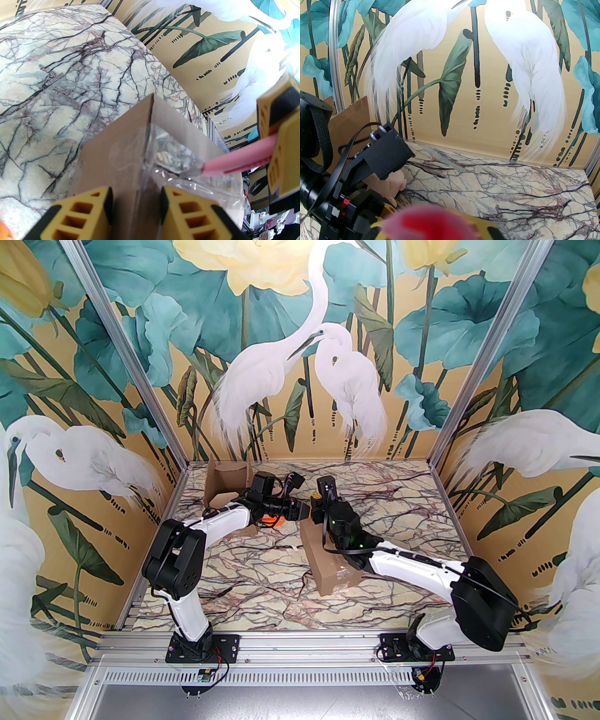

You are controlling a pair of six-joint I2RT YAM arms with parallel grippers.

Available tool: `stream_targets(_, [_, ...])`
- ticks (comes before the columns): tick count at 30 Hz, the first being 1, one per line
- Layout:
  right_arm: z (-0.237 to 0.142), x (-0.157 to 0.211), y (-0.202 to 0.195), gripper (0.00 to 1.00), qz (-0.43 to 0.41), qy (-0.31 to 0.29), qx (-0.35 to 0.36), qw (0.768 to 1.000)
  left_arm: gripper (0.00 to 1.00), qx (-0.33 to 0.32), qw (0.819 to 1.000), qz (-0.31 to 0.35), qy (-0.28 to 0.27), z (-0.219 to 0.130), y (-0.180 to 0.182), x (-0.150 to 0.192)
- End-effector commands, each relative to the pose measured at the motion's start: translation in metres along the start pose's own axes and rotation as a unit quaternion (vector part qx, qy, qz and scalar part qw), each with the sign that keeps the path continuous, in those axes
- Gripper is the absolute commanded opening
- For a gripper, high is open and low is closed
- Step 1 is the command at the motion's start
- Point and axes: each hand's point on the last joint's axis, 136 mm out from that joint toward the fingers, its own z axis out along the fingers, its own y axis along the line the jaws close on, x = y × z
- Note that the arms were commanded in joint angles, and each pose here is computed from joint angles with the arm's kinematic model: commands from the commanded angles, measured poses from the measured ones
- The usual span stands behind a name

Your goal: Unpack the express box

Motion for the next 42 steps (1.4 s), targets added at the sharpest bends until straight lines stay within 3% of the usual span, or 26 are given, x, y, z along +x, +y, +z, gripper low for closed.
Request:
stream_targets(1, [-0.011, 0.004, 0.009, 0.00, 0.018, 0.013, -0.016, 1.000, 0.39, -0.119, 0.989, -0.072, 0.039, 0.004, 0.068, 0.042])
stream_targets(14, [-0.030, 0.018, 0.011, 0.00, 0.024, 0.041, 0.016, 0.999, 0.38, -0.132, 0.988, -0.079, 0.033, 0.002, 0.072, 0.044])
stream_targets(25, [-0.044, -0.034, 0.002, 0.00, 0.012, -0.057, 0.016, 0.998, 0.38, -0.110, 0.992, -0.061, 0.028, 0.002, 0.058, 0.043])
stream_targets(42, [-0.005, -0.024, -0.004, 0.00, -0.005, -0.049, -0.004, 0.999, 0.38, -0.106, 0.993, -0.043, 0.040, 0.012, 0.044, 0.049])
